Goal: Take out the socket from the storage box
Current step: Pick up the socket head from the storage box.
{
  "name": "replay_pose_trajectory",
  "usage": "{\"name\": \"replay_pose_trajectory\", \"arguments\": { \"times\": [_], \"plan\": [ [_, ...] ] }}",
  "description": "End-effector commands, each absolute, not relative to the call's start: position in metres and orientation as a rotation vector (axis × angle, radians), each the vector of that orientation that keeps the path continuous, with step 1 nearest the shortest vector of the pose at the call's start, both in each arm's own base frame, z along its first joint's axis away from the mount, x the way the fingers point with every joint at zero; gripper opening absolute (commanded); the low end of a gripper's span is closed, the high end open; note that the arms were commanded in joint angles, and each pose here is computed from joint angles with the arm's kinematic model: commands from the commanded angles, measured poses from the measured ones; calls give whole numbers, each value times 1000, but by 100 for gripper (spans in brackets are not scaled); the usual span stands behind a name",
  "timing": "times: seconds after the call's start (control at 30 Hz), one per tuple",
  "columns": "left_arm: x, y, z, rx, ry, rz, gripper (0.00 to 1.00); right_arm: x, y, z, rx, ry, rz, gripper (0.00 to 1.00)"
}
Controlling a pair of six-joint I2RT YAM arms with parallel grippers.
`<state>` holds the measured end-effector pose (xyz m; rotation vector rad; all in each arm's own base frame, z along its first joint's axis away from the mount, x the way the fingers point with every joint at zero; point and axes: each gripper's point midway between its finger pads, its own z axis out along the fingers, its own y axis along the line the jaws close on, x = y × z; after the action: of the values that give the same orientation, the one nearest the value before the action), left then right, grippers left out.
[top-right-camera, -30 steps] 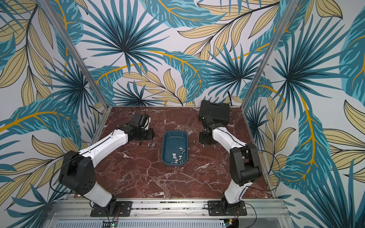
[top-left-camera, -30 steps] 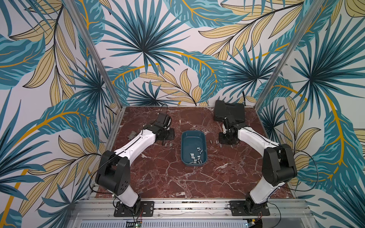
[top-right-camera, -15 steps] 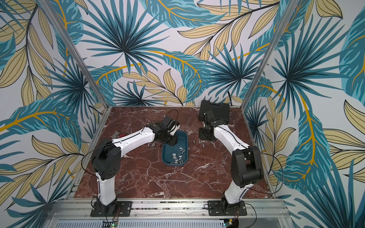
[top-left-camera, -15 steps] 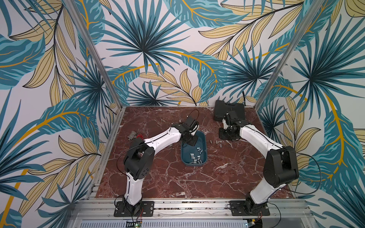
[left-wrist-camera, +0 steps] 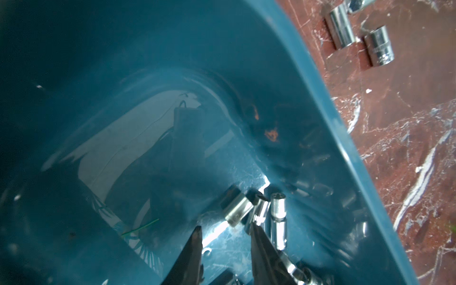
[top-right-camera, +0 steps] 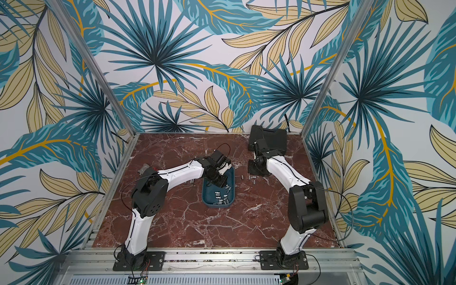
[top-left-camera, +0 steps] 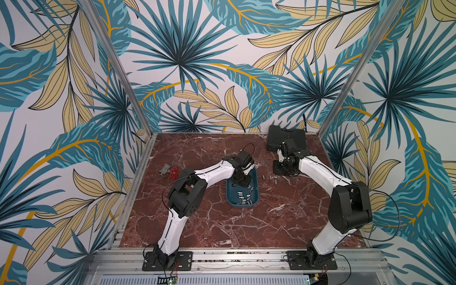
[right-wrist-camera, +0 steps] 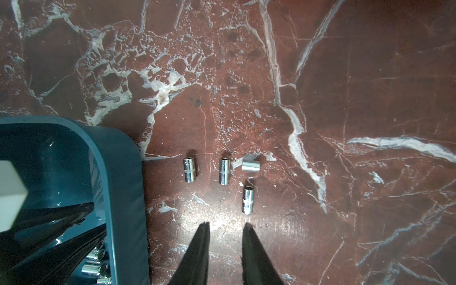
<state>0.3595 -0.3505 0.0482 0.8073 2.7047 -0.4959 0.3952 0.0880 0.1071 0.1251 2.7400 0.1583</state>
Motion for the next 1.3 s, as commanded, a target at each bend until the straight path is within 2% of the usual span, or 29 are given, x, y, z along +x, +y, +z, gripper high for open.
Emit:
{"name": "replay_pose_trajectory", "arguments": {
  "times": [0.0, 0.63, 1.03, 1.27],
  "plan": [
    [370, -366, 66, 850, 2642, -528, 36, 394, 89, 100, 133, 2771, 168, 26],
    [364, -360, 35, 910, 2692, -442, 35, 391, 89, 94, 149, 2783, 171, 26],
    [365, -346, 23, 903, 2707, -325, 21, 389, 88, 94, 148, 2787, 169, 26],
    [370, -339, 37, 842, 2680, -277, 6, 390, 88, 97, 139, 2789, 163, 26]
  ]
}}
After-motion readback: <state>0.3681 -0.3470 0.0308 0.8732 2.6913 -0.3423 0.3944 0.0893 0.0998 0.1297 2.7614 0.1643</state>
